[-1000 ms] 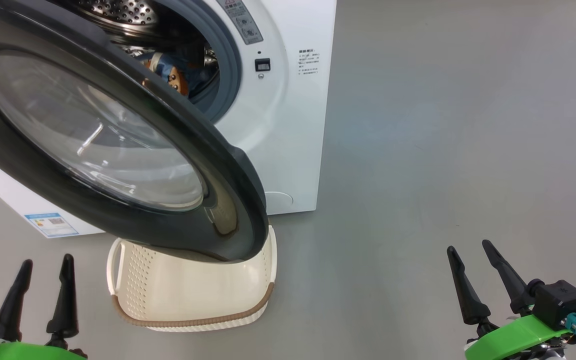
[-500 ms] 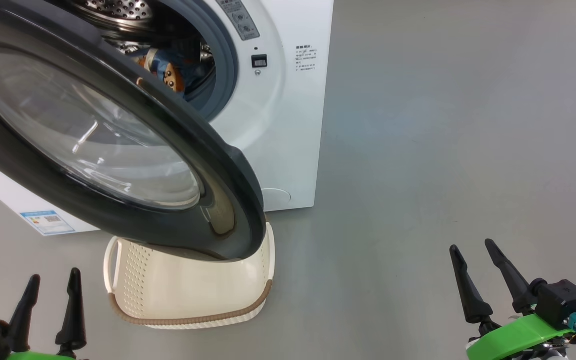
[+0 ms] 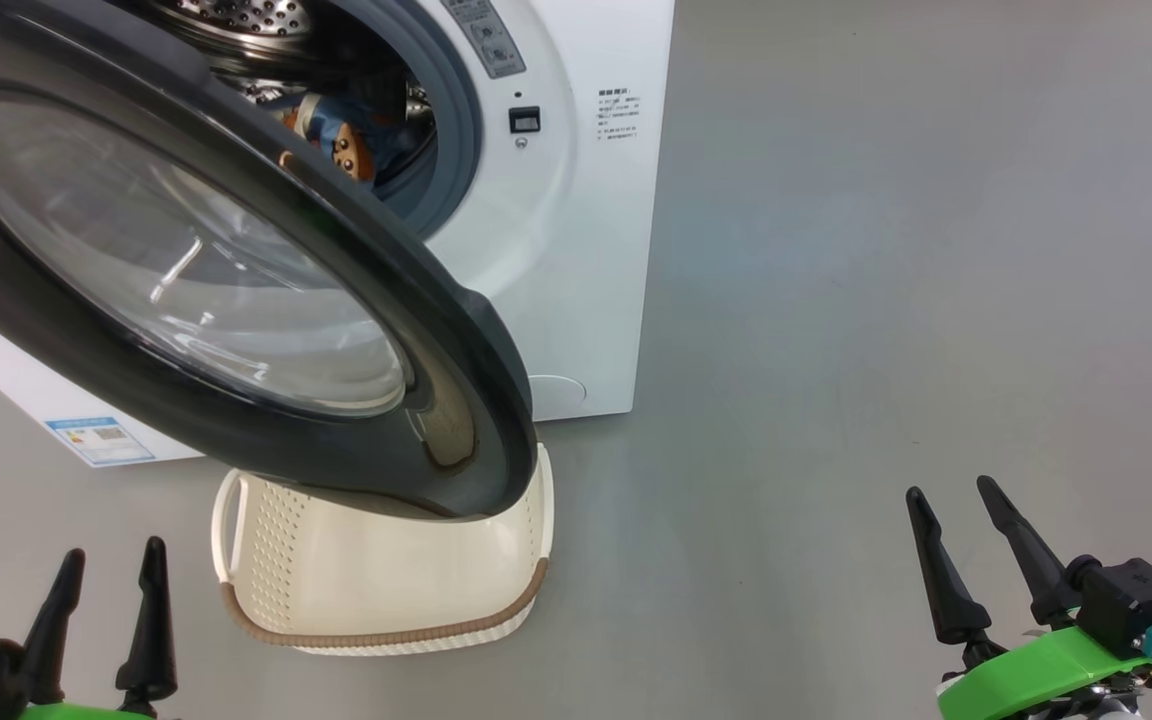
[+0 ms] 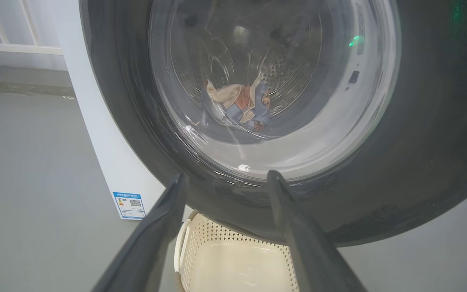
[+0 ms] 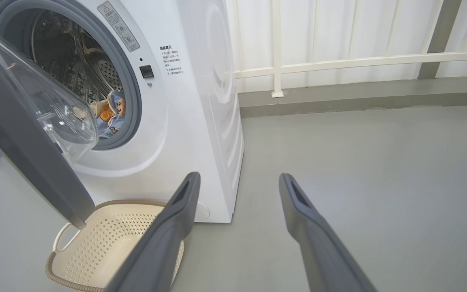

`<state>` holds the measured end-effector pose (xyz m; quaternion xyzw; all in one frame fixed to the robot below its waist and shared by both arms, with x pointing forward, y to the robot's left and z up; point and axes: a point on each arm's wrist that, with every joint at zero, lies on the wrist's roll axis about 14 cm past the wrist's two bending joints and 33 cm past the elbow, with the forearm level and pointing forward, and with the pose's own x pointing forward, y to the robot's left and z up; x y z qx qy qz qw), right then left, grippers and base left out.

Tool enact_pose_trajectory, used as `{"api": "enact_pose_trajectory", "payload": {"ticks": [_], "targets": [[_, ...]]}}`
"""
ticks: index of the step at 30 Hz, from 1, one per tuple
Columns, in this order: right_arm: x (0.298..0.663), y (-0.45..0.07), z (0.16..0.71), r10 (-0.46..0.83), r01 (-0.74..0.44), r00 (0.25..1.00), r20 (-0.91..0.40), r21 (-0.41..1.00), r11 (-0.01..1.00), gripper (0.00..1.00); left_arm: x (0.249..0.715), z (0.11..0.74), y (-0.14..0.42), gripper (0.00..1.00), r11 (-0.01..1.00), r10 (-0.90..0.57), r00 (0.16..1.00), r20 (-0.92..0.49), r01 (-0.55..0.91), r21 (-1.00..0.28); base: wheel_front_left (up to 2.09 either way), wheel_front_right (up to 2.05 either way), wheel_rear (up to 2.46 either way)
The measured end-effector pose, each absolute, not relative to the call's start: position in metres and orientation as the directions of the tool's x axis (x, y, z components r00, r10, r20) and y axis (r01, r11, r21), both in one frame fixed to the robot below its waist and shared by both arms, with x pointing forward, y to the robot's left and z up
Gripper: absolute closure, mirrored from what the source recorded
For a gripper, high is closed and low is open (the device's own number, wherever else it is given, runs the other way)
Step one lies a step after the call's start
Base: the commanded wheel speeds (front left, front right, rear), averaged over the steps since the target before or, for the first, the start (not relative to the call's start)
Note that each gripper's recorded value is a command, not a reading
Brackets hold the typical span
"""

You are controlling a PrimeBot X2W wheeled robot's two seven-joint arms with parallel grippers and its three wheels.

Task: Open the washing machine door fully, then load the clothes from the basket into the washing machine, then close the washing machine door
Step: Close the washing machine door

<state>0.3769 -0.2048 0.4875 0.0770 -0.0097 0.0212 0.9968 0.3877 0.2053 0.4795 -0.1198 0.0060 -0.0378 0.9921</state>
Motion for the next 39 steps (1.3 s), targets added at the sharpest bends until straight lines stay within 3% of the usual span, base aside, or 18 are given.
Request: {"api": "enact_pose_trajectory", "payload": {"ticks": [1, 3, 4, 5, 15, 25, 34, 39], "targets": [[0.377, -0.204, 0.488, 0.042, -0.045, 0.999, 0.023, 0.154, 0.987, 0.00, 0.387, 0.479, 0.205, 0.00, 0.968, -0.077, 0.997, -0.003, 0.074, -0.239, 0.00, 0.00, 0.00], [0.378, -0.203, 0.488, 0.045, -0.048, 0.999, 0.024, 0.156, 0.987, 0.54, 0.387, 0.479, 0.204, 0.00, 0.968, -0.078, 0.997, -0.004, 0.074, -0.241, 0.00, 0.00, 0.00], [0.378, -0.202, 0.488, 0.047, -0.051, 0.999, 0.025, 0.156, 0.986, 0.69, 0.386, 0.479, 0.203, 0.00, 0.967, -0.078, 0.997, -0.003, 0.075, -0.244, 0.00, 0.00, 0.00], [0.379, -0.201, 0.488, 0.050, -0.054, 0.998, 0.026, 0.157, 0.986, 0.99, 0.386, 0.479, 0.203, 0.00, 0.966, -0.078, 0.997, -0.003, 0.074, -0.247, 0.00, 0.00, 0.00], [0.393, -0.171, 0.497, 0.133, -0.140, 0.990, 0.056, 0.167, 0.976, 1.00, 0.376, 0.481, 0.202, 0.00, 0.960, -0.055, 0.998, 0.003, 0.054, -0.273, 0.00, 0.00, 0.00], [0.430, -0.108, 0.530, 0.279, -0.307, 0.947, 0.157, 0.195, 0.932, 1.00, 0.361, 0.486, 0.209, 0.00, 0.953, -0.002, 1.000, 0.020, 0.008, -0.304, 0.00, 0.00, 0.00], [0.446, -0.057, 0.607, 0.377, -0.461, 0.851, 0.364, 0.175, 0.870, 1.00, 0.352, 0.492, 0.214, 0.00, 0.946, 0.031, 0.999, 0.040, -0.017, -0.325, 0.00, 0.00, 0.00], [0.435, -0.031, 0.661, 0.428, -0.556, 0.748, 0.507, 0.127, 0.822, 1.00, 0.351, 0.501, 0.214, 0.00, 0.945, 0.035, 0.997, 0.069, -0.010, -0.328, 0.00, 0.00, 0.00]]}}
